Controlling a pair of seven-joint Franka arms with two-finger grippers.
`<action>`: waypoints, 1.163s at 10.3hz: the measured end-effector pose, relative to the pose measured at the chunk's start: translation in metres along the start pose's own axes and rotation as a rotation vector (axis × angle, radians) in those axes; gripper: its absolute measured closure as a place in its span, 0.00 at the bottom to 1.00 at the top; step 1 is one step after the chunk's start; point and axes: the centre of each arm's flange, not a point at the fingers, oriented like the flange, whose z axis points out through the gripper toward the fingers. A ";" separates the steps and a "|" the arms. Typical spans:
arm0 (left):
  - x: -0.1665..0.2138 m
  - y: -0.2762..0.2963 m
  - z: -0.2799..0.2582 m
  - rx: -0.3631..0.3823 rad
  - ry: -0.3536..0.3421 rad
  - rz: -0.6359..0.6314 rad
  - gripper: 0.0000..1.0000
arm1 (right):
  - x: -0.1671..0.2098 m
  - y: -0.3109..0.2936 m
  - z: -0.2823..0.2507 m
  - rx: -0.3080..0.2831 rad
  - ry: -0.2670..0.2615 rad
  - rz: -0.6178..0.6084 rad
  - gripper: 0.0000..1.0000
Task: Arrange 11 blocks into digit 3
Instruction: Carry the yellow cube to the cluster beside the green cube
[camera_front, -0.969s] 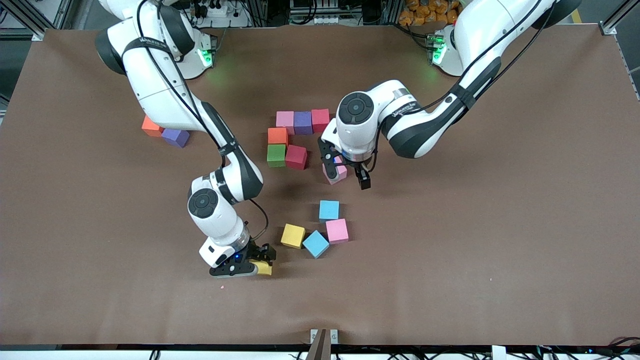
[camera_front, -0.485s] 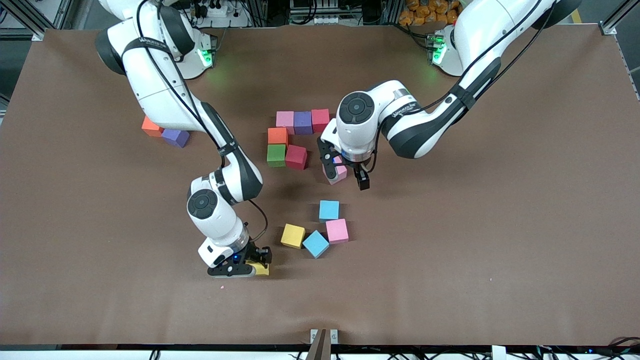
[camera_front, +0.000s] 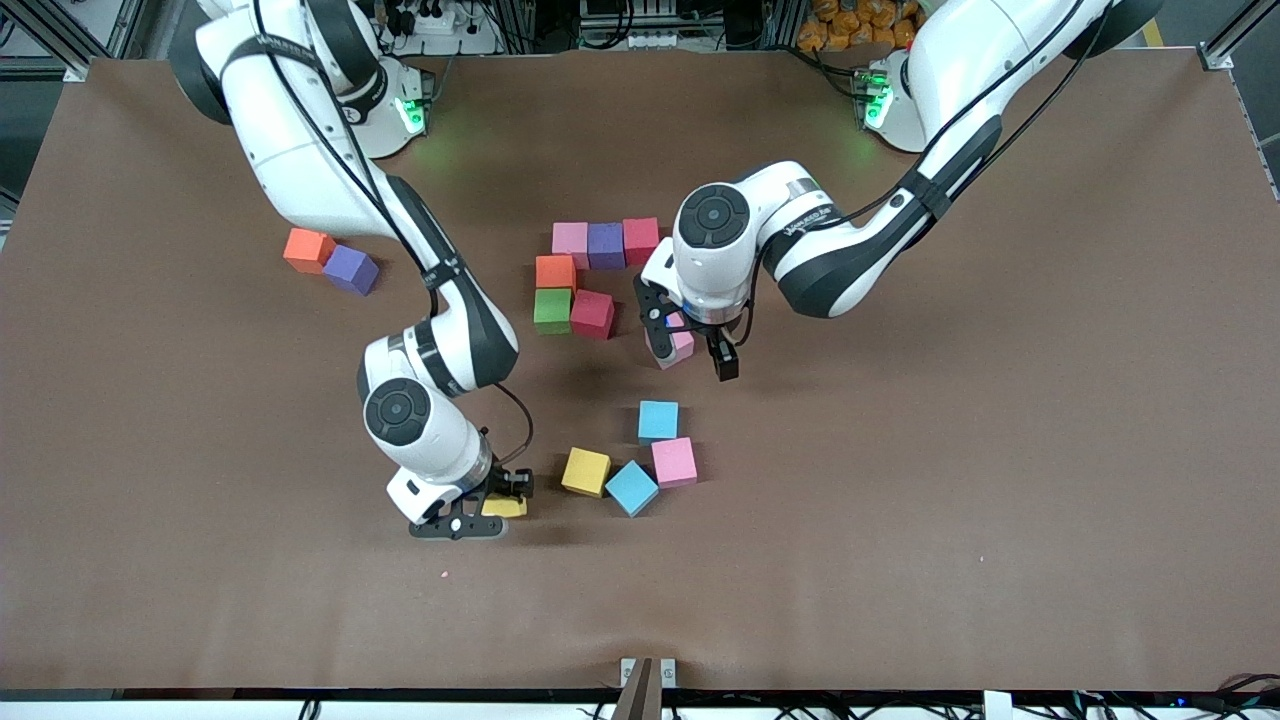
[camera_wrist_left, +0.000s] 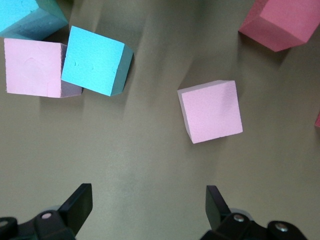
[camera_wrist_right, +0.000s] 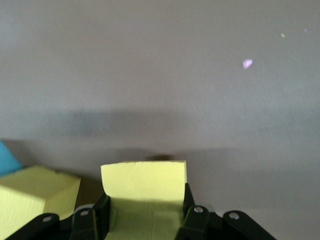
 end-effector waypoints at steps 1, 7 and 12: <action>0.000 0.000 0.000 0.000 0.001 -0.001 0.00 | -0.015 -0.001 0.001 -0.010 -0.026 -0.008 0.45; 0.001 0.001 0.004 -0.006 -0.001 0.000 0.00 | -0.110 0.001 0.010 -0.020 -0.096 -0.051 0.45; 0.004 0.008 0.016 -0.014 -0.011 0.017 0.00 | -0.157 -0.017 0.018 0.026 -0.059 0.021 0.45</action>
